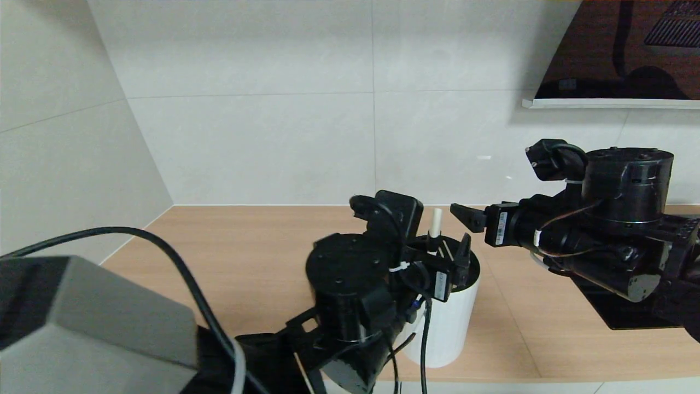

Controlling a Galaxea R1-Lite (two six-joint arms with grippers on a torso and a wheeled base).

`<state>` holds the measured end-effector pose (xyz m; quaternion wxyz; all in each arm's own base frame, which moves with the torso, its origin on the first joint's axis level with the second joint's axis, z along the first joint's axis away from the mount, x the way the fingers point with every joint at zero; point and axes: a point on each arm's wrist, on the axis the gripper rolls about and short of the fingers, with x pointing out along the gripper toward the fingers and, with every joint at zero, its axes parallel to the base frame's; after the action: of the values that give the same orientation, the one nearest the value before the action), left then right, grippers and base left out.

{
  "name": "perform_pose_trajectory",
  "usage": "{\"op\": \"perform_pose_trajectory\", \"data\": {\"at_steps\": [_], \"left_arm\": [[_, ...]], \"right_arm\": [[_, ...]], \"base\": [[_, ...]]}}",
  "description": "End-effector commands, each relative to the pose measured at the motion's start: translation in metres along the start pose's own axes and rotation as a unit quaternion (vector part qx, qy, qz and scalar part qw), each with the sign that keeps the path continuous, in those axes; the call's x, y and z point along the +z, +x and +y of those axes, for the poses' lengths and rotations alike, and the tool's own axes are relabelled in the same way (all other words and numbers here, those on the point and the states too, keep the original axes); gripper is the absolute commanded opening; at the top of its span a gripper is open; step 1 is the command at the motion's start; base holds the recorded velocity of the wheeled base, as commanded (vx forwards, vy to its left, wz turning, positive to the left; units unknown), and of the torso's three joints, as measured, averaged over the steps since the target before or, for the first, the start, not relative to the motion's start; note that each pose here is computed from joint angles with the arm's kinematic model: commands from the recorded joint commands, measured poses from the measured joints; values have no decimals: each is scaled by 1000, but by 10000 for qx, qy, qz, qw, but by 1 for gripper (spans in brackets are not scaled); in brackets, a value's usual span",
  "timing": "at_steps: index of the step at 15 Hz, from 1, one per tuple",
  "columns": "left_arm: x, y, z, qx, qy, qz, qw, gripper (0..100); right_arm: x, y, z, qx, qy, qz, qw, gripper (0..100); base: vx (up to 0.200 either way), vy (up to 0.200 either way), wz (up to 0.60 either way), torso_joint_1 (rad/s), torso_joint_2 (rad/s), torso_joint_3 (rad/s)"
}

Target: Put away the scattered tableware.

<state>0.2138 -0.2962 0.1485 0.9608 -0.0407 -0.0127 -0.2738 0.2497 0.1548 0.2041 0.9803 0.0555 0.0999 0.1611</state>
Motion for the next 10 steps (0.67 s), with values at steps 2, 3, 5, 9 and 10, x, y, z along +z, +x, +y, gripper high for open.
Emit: {"op": "perform_pose_trajectory", "data": {"at_steps": [2, 3, 5, 9, 10], "left_arm": [[58, -54, 42, -709, -154, -492, 9962, 100], [66, -60, 48, -677, -175, -607, 9957, 100], [89, -91, 75, -362, -212, -971, 9944, 100], [106, -157, 103, -58, -229, -1365, 9904, 100], [108, -185, 114, 137, -188, -1406, 9898, 100]], "right_arm": [[17, -16, -9, -88, 91, -322, 9994, 100], [22, -21, -13, -140, 112, -420, 9990, 100], [34, -45, -23, -246, 189, -725, 9969, 100], [39, -109, -40, -335, 264, -1187, 9920, 100], [35, -138, -45, -341, 204, -1350, 9901, 100]], "base": [[0, 0, 0, 0, 0, 0], [0, 0, 0, 0, 0, 0], [0, 0, 0, 0, 0, 0], [0, 0, 0, 0, 0, 0], [0, 0, 0, 0, 0, 0]]}}
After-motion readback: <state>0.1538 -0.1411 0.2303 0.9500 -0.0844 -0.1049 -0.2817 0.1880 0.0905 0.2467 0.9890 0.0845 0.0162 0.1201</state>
